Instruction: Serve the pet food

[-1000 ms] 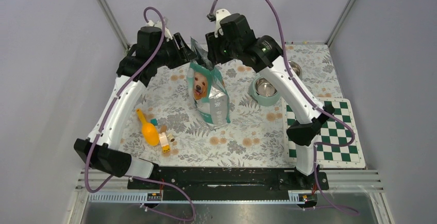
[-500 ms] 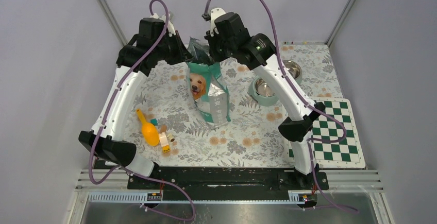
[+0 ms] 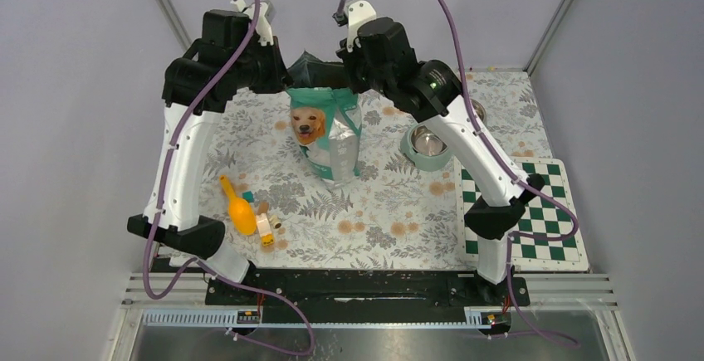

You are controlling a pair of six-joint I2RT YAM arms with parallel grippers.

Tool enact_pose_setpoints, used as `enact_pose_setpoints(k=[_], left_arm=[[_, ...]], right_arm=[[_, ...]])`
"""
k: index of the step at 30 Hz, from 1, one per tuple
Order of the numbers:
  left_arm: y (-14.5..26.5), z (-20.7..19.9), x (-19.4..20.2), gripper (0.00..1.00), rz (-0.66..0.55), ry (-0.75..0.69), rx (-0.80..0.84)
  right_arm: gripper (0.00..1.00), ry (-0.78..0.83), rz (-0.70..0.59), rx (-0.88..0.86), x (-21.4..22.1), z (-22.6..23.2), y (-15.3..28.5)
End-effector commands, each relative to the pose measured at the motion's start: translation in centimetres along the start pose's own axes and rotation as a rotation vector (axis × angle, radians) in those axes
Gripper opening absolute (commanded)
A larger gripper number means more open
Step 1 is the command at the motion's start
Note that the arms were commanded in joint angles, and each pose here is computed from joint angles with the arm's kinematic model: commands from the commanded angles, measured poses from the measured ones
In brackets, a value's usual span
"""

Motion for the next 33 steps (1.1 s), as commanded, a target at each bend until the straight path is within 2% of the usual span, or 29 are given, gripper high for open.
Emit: enact_pose_setpoints(k=[1,8,9,10,11,13,15,16,19,23,26,30,33], left_arm=[[5.5,1.3,-5.6,0.00,-0.331,-0.069,-0.096],[1.1,0.8,-2.3,0.00,-0.198,0.001,0.009],[0.4,0.7,-1.6,0.04,-0.175,0.019,0.028],[-0.3,0.7,-0.9,0.19,-0.152,0.037,0.051],[-0.8,0.8,-0.3,0.31,-0.135,0.060,0.068],[-1.4,1.2,0.4,0.45,-0.119,0.092,0.076],[-1.0,1.7,0.4,0.56,-0.131,0.106,0.065],[-0.6,2.0,0.2,0.59,-0.144,0.108,0.054],[1.1,2.8,-0.3,0.65,-0.191,0.104,0.013],[3.4,3.8,0.9,0.69,-0.208,0.115,-0.085],[4.5,4.7,3.6,0.71,-0.176,0.148,-0.187],[5.6,6.1,8.9,0.78,-0.105,0.221,-0.351],[5.5,7.0,14.1,0.90,-0.016,0.265,-0.424]], right_arm=[[0.00,-0.104,-0.493,0.001,-11.3,-1.8,11.5],[0.00,-0.079,-0.440,0.028,-9.9,-1.6,9.5],[0.00,-0.076,-0.422,0.033,-9.5,-1.5,8.9],[0.00,-0.072,-0.398,0.033,-8.9,-1.4,8.1],[0.08,-0.063,-0.369,0.030,-8.2,-1.2,7.3],[0.31,-0.046,-0.293,0.019,-6.5,-0.9,5.7],[0.49,-0.038,-0.228,0.002,-5.3,-0.6,4.9],[0.55,-0.040,-0.216,-0.014,-5.2,-0.4,5.1],[0.63,-0.076,-0.200,-0.061,-5.1,0.1,5.7],[0.70,-0.119,-0.218,-0.110,-5.7,0.4,7.4],[0.72,-0.165,-0.230,-0.124,-5.9,0.2,9.0],[0.71,-0.238,-0.237,-0.074,-5.3,-0.9,10.7],[0.73,-0.261,-0.246,-0.014,-3.8,-2.3,11.4]])
Point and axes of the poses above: each gripper's point midway between its finger pads, its own y axis back along the fingers, its own z axis along the line the jaws close on, x = y × z, the point moved 6 cm from there along y, back along the fingers, and after that the axes turned 14 degrees about -y, right-handed, at the moved point
